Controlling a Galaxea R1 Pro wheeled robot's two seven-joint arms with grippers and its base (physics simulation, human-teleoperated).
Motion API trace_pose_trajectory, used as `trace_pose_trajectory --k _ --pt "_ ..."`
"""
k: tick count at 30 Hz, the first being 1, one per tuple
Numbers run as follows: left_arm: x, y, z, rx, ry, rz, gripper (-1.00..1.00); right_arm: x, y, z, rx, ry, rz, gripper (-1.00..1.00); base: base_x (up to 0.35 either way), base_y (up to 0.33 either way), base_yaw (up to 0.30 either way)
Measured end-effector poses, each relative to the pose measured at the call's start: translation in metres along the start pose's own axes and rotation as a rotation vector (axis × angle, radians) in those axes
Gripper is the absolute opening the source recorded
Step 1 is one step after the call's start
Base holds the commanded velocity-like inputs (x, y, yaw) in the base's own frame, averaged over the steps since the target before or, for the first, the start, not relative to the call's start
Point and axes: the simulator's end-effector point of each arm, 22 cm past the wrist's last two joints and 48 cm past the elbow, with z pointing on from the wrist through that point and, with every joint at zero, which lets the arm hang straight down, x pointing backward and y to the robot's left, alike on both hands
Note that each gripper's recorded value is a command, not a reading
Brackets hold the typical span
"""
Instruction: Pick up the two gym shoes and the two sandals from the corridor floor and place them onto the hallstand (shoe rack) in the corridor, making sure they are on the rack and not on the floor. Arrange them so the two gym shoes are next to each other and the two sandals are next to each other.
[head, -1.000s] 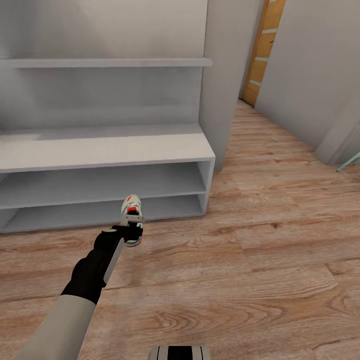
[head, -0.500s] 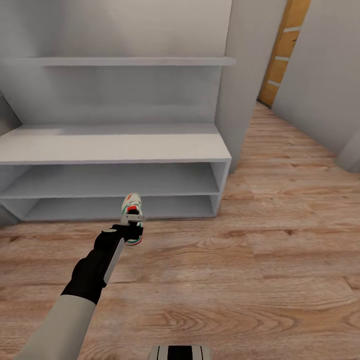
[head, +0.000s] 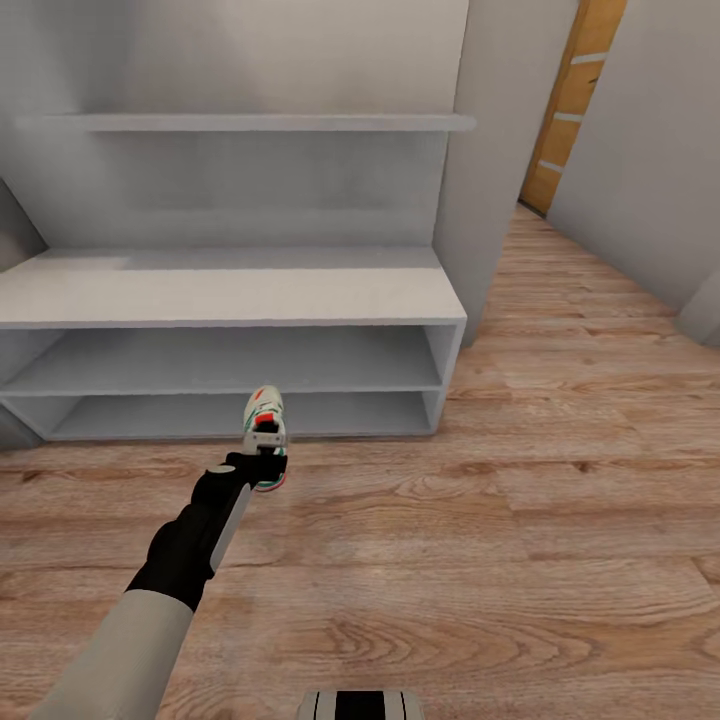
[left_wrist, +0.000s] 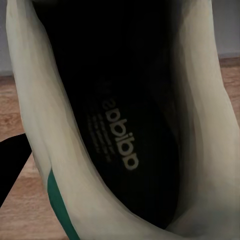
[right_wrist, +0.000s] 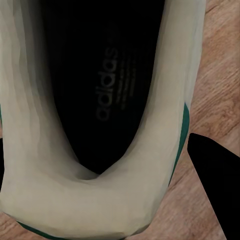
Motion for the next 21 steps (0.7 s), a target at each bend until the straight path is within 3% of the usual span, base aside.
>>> trace_pose_trajectory --k 7,13,21 --pt "0.006 -0.001 0.007 0.001 -0.019 -0.002 -1.0 0.0 0.0 0.0 0.0 0.0 -0.001 -1.0 0.0 0.0 0.0" --pt "0.047 0.001 0.026 -0.004 0.031 -0.002 -1.0 0.0 0.0 0.0 0.0 0.0 -0.001 -1.0 0.0 0.0 0.0" --pt "0.019 0.004 0.036 -0.011 -0.038 -0.005 -1.0 0.0 0.0 0.0 0.0 0.0 -0.001 -1.0 0.0 0.0 0.0"
